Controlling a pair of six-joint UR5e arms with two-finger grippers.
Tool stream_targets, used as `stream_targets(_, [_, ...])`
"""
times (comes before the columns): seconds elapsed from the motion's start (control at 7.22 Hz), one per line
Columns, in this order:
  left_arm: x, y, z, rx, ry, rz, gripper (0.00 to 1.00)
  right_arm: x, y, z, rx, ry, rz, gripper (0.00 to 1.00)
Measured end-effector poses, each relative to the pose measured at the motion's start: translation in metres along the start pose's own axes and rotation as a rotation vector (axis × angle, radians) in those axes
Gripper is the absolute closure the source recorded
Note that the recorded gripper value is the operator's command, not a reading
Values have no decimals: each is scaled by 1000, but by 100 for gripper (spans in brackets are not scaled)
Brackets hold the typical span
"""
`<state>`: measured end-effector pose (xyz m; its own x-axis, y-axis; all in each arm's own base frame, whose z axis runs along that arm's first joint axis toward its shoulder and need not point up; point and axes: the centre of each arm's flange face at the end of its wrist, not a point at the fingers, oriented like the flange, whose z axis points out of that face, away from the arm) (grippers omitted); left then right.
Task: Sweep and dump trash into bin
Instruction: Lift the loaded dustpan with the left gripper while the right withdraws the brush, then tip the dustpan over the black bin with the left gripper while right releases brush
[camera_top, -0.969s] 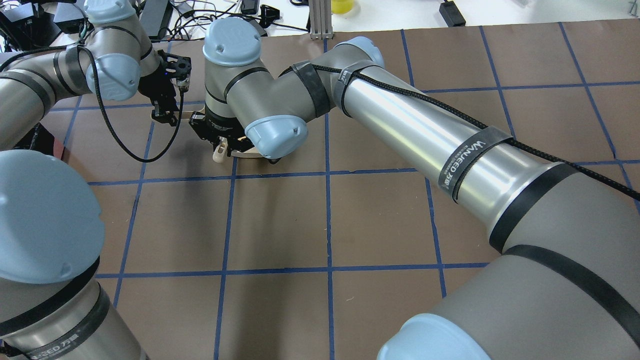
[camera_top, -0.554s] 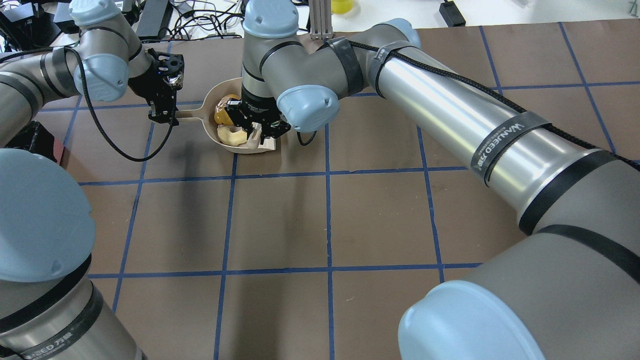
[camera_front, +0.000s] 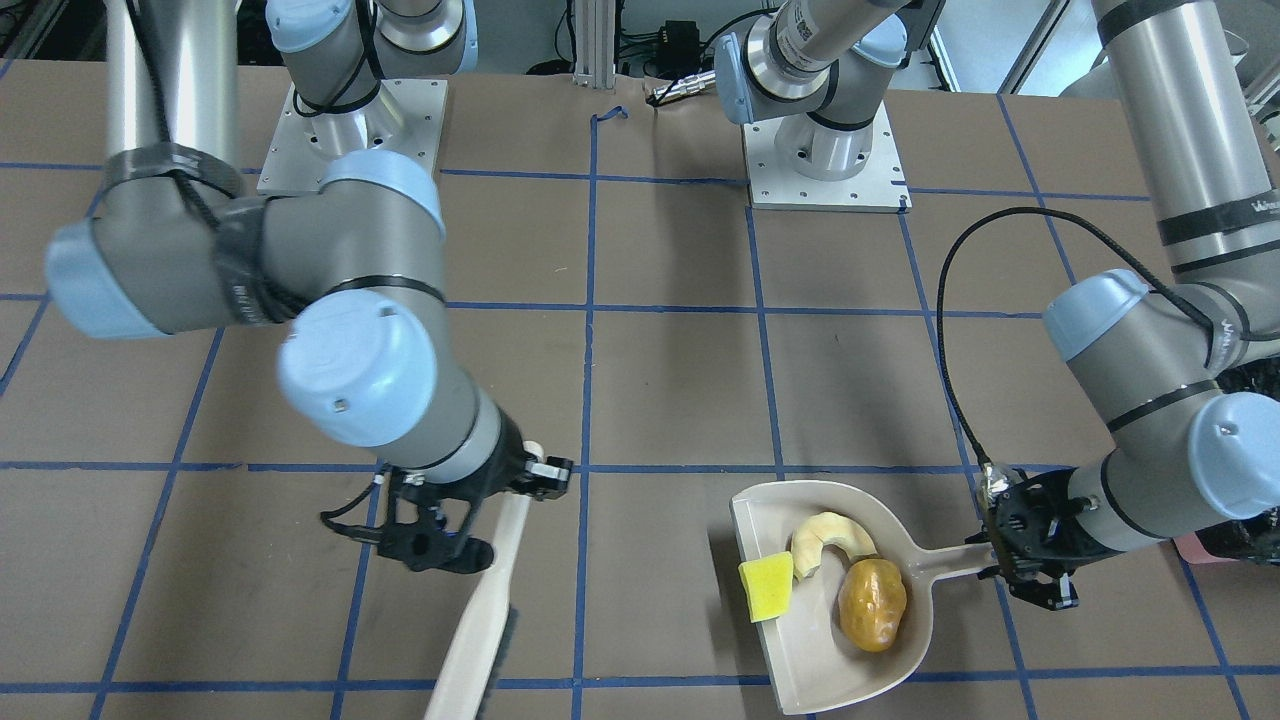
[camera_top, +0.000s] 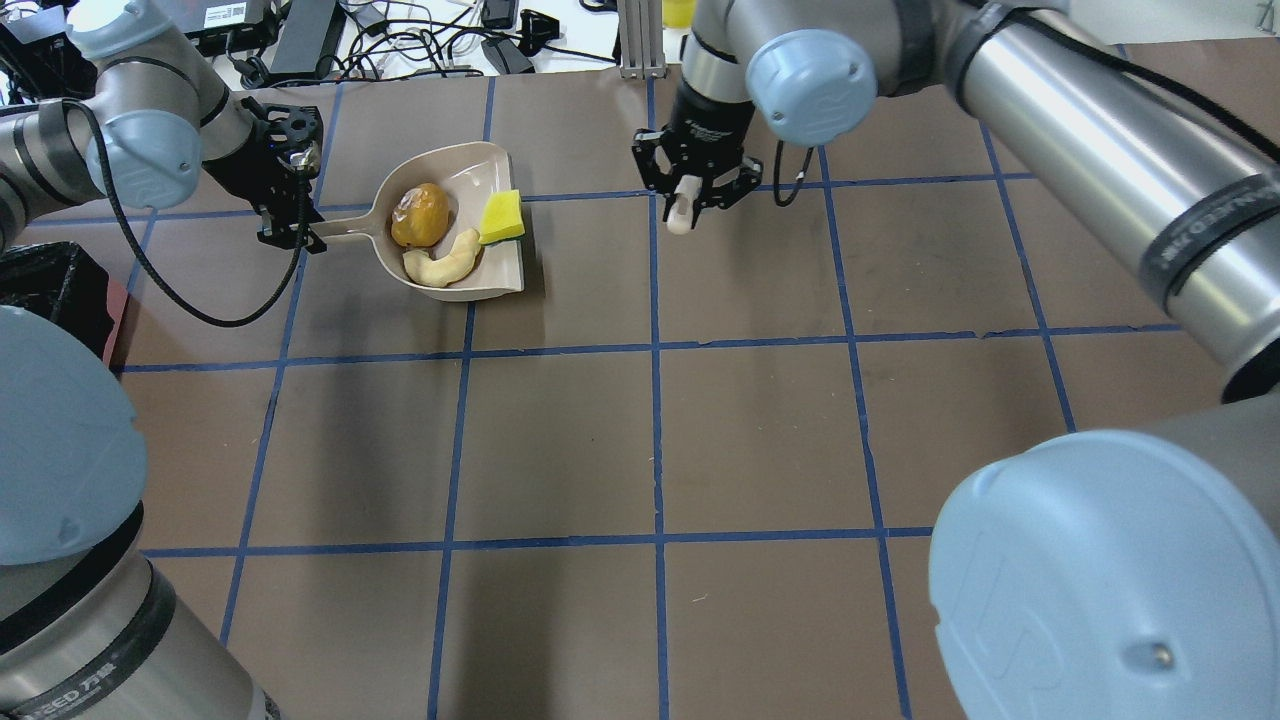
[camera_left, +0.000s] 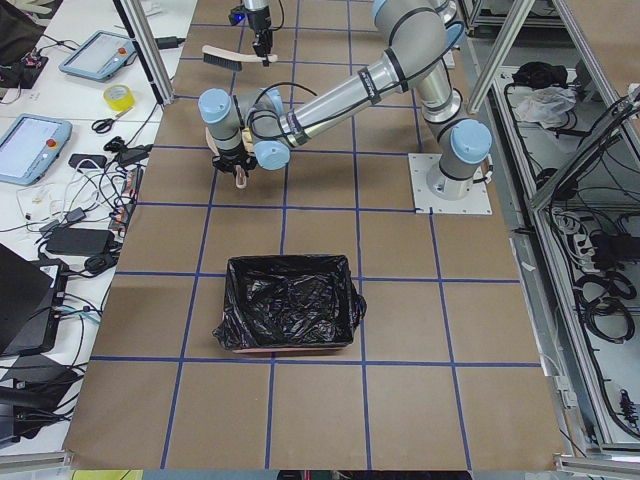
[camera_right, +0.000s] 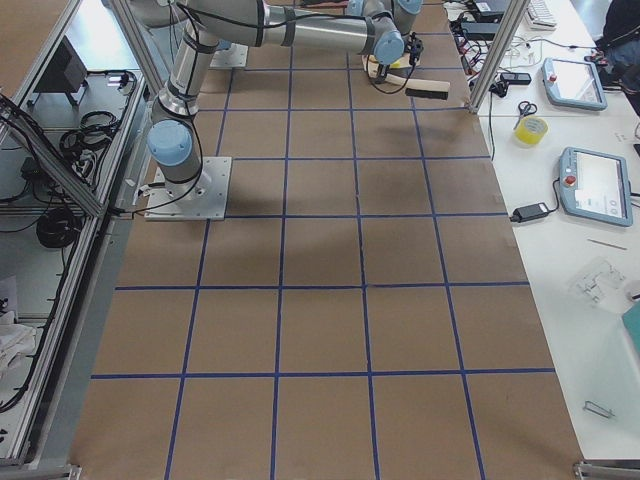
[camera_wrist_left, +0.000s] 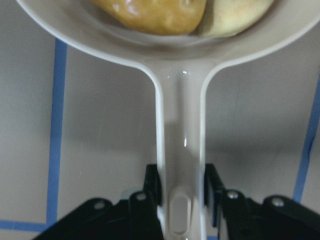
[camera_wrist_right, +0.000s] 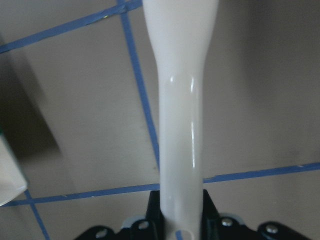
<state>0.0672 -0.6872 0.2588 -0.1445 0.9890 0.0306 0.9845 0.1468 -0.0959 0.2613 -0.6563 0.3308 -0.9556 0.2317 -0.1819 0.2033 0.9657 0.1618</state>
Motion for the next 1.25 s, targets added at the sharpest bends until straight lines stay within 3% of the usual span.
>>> stream_targets(0.28, [9, 25, -38, 14, -6, -6, 100, 96, -21, -28, -36, 17, 17, 100])
stream_targets(0.55, [25, 72, -73, 73, -4, -17, 100, 182, -16, -57, -43, 40, -8, 100])
stream_targets(0.83, [42, 153, -110, 133, -5, -14, 100, 242, -8, -62, -65, 93, -50, 100])
stream_targets(1.25, [74, 285, -168, 174, -4, -14, 100, 304, -4, -49, -129, 187, -176, 100])
